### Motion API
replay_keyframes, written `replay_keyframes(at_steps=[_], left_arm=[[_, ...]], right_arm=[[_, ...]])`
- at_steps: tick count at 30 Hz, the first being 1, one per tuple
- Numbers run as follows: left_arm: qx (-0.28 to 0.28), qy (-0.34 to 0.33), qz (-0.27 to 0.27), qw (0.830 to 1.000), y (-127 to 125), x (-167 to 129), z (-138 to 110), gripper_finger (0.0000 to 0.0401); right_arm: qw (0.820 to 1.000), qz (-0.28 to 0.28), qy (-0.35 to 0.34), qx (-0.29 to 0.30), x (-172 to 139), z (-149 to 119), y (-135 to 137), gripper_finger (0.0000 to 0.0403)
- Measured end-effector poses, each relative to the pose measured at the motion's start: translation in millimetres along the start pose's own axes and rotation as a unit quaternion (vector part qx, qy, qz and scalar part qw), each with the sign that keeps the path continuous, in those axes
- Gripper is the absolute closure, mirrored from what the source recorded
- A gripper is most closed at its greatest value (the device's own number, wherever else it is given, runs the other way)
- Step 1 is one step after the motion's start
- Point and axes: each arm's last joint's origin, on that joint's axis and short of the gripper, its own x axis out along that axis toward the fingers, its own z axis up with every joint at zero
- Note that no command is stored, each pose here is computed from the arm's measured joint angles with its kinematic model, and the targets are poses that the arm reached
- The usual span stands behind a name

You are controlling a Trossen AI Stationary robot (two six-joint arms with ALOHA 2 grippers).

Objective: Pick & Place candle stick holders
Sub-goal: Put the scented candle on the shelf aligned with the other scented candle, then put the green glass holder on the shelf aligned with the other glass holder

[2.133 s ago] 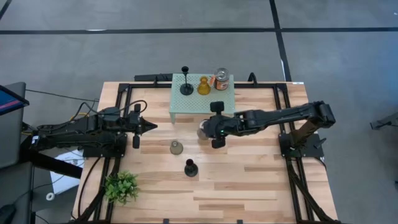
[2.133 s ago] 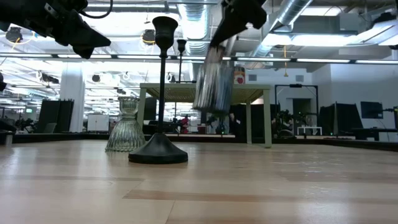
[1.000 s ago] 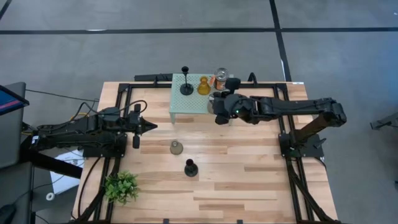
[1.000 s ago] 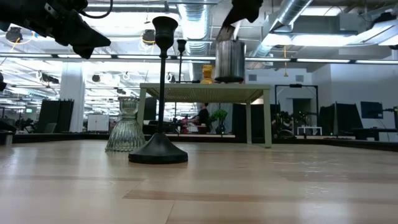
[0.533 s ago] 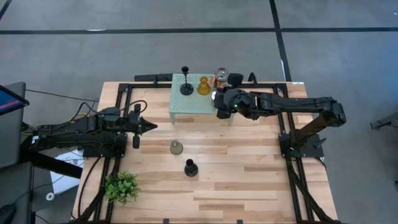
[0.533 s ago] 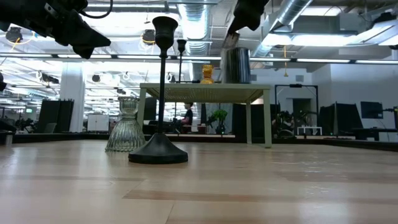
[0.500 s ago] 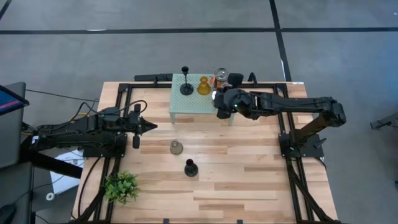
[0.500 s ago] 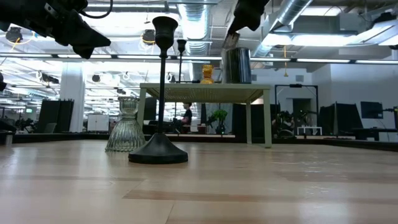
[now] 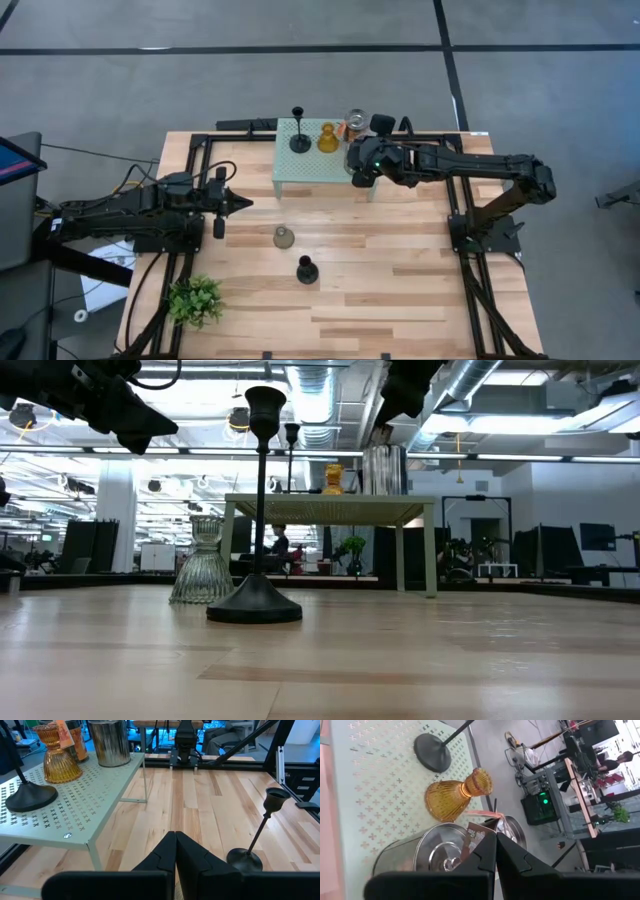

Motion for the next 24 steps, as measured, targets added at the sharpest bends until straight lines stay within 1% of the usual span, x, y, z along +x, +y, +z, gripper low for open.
replay_keyframes(at_steps=[8, 11, 14, 21, 24], left_arm=[[0.0, 0.0, 0.0, 1.0, 0.0, 0.0, 0.0, 0.0393], [0.0, 0.0, 0.0, 1.0, 0.0, 0.0, 0.0, 0.0394], [0.0, 0.0, 0.0, 1.0, 0.0, 0.0, 0.0, 0.0393], [0.0, 0.0, 0.0, 1.0, 0.0, 0.0, 0.0, 0.0393], [0.0, 0.0, 0.0, 1.0, 0.0, 0.0, 0.0, 0.0393]], right_arm=[[1.0, -0.002, -0.004, 0.006, 0.1, 1.0, -0.6, 0.0402], [1.0, -0.001, -0.006, 0.006, -0.5, 1.5, 0.0, 0.0394], [1.0, -0.001, -0.008, 0.006, -0.8, 2.0, 0.1, 0.0376], [1.0, -0.002, -0.007, 0.005, -0.9, 1.9, 0.2, 0.0316], [1.0, -0.014, -0.001, -0.007, -1.0, 1.6, -0.5, 0.0295]])
